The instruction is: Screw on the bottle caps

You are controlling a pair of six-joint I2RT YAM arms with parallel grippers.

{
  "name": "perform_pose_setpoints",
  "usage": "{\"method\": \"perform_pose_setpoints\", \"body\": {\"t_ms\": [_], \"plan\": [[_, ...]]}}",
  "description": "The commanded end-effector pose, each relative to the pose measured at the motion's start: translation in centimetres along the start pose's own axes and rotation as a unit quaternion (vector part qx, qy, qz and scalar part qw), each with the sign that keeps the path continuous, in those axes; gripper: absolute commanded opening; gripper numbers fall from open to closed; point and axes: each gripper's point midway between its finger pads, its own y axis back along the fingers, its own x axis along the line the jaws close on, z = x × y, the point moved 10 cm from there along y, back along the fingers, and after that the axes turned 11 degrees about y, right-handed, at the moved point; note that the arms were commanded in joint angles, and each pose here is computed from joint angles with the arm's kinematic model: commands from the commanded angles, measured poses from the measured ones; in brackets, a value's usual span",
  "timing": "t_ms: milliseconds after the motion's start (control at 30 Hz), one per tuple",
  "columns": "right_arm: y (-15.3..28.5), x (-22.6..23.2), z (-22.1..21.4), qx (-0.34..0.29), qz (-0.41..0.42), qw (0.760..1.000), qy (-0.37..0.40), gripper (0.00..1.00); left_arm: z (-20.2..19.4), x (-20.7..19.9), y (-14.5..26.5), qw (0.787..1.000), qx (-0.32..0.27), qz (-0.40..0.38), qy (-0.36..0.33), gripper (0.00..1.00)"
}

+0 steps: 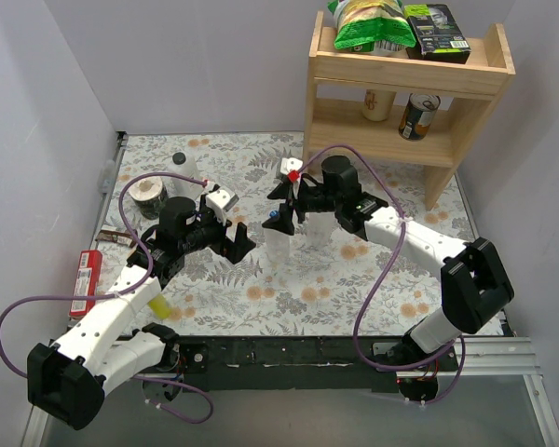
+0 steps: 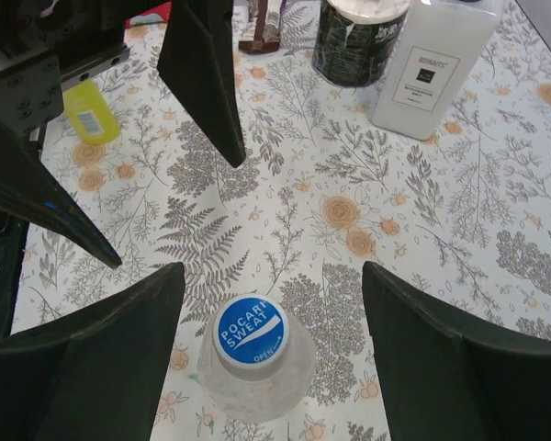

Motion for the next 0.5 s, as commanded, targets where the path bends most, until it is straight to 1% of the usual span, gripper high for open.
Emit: {"method": "perform_pose_setpoints", "body": {"t_ms": [0,33,67,100,133,167,200,233,267,333,367,467], "plan": [[2.4,-1.6,7.0,-0.018,-0.058,0.998,0.016,0.86,1.0,-0.2,0.6,1.000,-0.012,0.000,-0.017,0.98],[3.1,-1.3,7.1,0.007,-0.072,0.997,0.000,0.91,1.2,0.0,0.7,1.000,-0.016,0.007,-0.020,0.98],[3.9,-1.6,7.2,0.035,-0.124,0.992,-0.014,0.92,1.2,0.0,0.7,0.999,-0.018,0.008,-0.027,0.98],[5.3,-1.6,8.7,0.036,-0.167,0.985,-0.017,0.92,1.3,0.0,0.8,0.999,-0.019,0.011,-0.032,0.98],[6.2,-1.6,9.0,0.049,-0.207,0.977,-0.032,0.92,1.5,0.1,0.8,0.999,-0.024,0.016,-0.035,0.98],[7.0,-1.6,9.0,0.071,-0.241,0.967,-0.044,0.92,1.6,0.2,0.9,0.999,-0.028,0.019,-0.036,0.98],[8.3,-1.8,9.5,0.088,-0.296,0.950,-0.042,0.92,1.7,0.2,0.9,0.999,-0.029,0.020,-0.036,0.98],[9.0,-1.8,9.9,0.095,-0.317,0.943,-0.039,0.92,1.8,0.3,0.9,0.999,-0.030,0.020,-0.036,0.98],[10.1,-1.7,9.9,0.119,-0.355,0.926,-0.040,0.92,2.2,0.3,0.9,0.998,-0.035,0.024,-0.035,0.98],[11.0,-1.5,10.6,0.128,-0.357,0.925,-0.024,0.93,2.7,0.4,0.8,0.998,-0.039,0.030,-0.029,0.98],[11.6,-1.3,10.5,0.144,-0.366,0.919,-0.027,0.93,3.2,0.5,0.8,0.998,-0.046,0.040,-0.026,0.98],[12.2,-1.1,11.3,0.150,-0.377,0.913,-0.036,0.93,3.9,0.8,0.6,0.997,-0.050,0.065,-0.005,0.98]]}}
